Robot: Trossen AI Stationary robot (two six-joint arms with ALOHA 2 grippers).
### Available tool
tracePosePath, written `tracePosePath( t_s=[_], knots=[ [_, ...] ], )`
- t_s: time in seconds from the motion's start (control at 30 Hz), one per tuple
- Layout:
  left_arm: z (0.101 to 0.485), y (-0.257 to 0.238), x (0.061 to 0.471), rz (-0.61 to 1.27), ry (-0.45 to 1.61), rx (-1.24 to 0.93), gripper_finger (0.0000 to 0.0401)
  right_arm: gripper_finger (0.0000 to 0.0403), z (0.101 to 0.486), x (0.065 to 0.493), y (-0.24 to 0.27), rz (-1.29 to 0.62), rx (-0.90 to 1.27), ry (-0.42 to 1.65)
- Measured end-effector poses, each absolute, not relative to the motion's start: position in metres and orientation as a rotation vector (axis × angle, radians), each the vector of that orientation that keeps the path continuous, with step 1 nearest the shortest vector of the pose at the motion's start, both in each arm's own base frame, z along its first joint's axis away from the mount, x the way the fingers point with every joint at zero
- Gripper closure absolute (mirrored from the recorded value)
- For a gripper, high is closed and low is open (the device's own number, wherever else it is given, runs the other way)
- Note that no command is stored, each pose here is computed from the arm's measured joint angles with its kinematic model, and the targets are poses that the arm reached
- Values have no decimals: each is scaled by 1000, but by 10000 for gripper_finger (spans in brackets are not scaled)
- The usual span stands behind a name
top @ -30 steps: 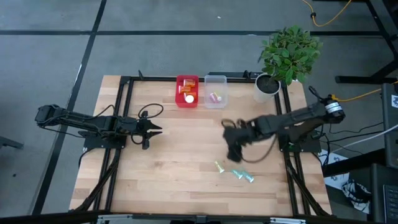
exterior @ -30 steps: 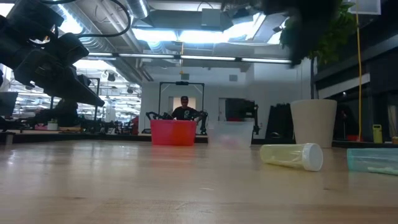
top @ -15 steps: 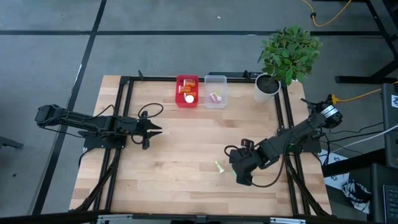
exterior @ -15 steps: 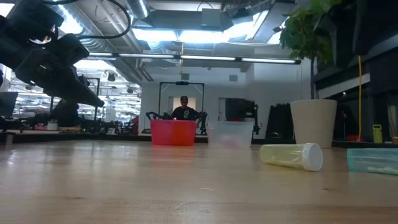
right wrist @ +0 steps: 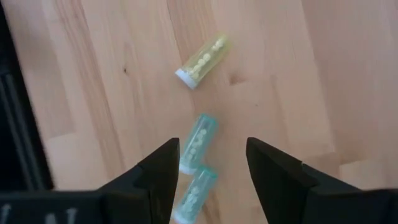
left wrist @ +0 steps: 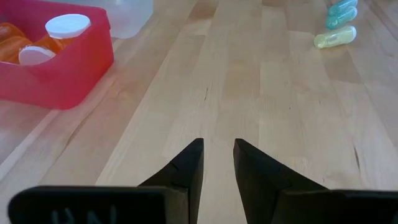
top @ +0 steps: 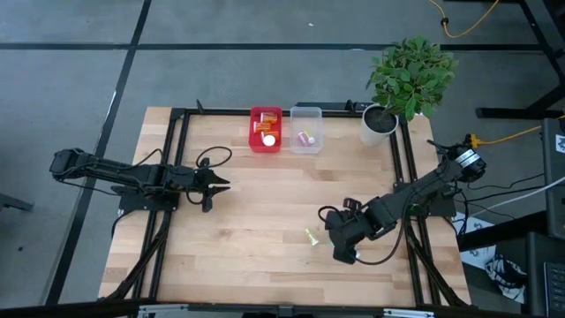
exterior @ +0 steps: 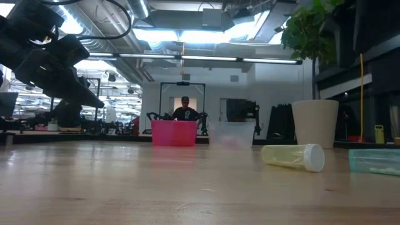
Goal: Pick and place medicine bottles into bin by pill shape (circle, oval)
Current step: Put the small blue pill bottle into the transparent bin
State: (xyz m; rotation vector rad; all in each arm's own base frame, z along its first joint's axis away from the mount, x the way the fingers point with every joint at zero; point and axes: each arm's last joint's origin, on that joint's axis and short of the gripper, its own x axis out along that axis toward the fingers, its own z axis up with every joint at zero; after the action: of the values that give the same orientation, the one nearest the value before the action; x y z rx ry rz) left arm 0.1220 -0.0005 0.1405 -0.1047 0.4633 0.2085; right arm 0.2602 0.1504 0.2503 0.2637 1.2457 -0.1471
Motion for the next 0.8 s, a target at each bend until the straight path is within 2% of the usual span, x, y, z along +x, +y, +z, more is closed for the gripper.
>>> tracePosePath(
  t_s=[0.23,0.4,0.57,0.8],
  knots=[
    [141,0,122,208,463,-105,319,214,236,247,158,-187,346,1324],
    [140,0,122,209,473,-102,319,214,208,232,152,-250,504,1514],
    [140,0,122,213,470,-100,319,214,191,227,150,-210,614,1612],
    [140,11,117,624,462,96,319,214,174,236,144,-91,668,1519]
  ],
)
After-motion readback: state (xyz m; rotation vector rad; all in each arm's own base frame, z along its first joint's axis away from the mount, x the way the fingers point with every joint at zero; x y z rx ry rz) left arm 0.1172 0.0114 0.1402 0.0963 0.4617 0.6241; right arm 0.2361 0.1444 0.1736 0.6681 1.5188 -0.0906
